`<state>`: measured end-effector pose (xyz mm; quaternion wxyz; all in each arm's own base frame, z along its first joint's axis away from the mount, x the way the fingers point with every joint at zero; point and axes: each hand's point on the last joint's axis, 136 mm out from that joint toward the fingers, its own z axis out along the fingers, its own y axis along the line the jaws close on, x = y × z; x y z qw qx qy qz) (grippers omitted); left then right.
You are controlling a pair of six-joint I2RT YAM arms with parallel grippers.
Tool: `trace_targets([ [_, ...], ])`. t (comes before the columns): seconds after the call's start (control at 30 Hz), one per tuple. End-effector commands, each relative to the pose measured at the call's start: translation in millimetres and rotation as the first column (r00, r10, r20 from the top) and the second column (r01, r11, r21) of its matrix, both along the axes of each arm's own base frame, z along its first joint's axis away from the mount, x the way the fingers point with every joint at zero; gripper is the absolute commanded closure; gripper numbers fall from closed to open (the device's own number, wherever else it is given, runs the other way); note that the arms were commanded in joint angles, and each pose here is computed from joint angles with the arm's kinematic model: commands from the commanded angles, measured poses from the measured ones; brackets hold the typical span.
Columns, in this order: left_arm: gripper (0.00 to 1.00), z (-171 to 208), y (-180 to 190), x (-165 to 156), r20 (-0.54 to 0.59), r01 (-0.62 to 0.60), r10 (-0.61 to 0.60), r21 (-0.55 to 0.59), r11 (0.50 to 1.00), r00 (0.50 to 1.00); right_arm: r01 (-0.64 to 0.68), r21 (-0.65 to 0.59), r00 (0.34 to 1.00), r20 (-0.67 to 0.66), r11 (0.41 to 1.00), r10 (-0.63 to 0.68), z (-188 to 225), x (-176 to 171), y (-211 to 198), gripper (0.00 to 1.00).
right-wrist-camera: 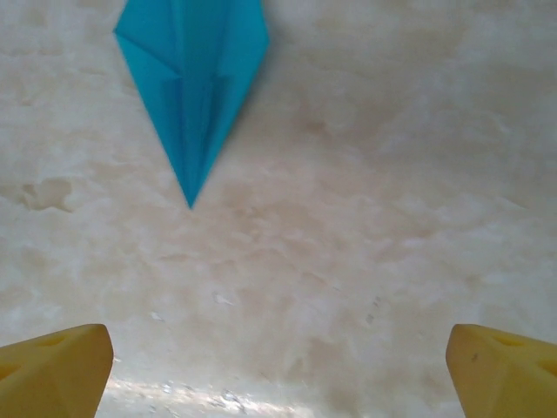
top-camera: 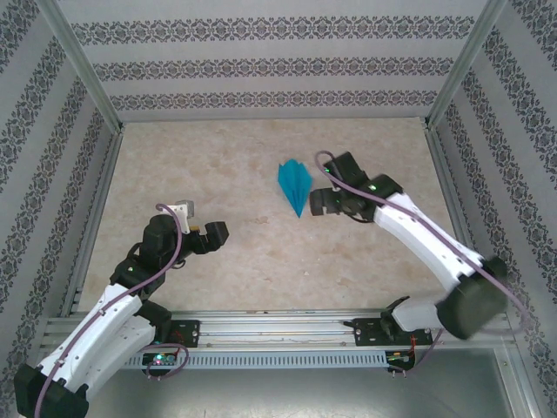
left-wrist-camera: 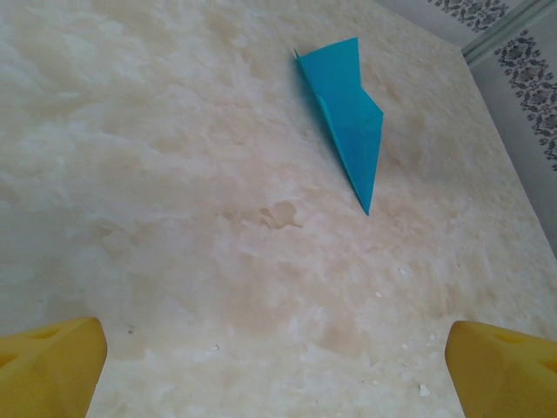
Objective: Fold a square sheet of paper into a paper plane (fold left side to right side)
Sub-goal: Reset both arms
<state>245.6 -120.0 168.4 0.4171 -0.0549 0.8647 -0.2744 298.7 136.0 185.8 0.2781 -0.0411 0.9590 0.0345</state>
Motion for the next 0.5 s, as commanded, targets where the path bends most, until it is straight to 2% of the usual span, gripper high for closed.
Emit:
trace_targets([
  [0.0, 0.0, 19.9, 14.4, 8.8, 0.062, -0.06, 0.058, 0.042, 0.997, 0.996, 0.074, 0.021, 0.99, 0.118, 0.997, -0.076, 8.0, -0.9, -30.2, 0.02],
  [0.17, 0.0, 32.4, 15.8, 13.0, 0.106, -0.07, 0.066, 0.036, 0.997, 0.992, 0.212, 0.077, 0.947, 0.228, 0.974, -0.224, 11.4, -12.8, -81.8, 0.02],
  [0.3, 0.0, 32.6, 17.2, 15.4, 0.113, -0.08, 0.075, 0.037, 0.996, 0.991, 0.262, 0.097, 0.913, 0.298, 0.96, -0.279, 5.7, -12.1, -107.7, 0.02],
  [0.47, 0.0, 22.0, 39.5, 22.1, 0.108, -0.164, 0.149, 0.142, 0.976, 0.983, 0.312, 0.013, 0.863, 0.413, 0.95, -0.289, -13.9, 3.2, -143.1, 0.02],
])
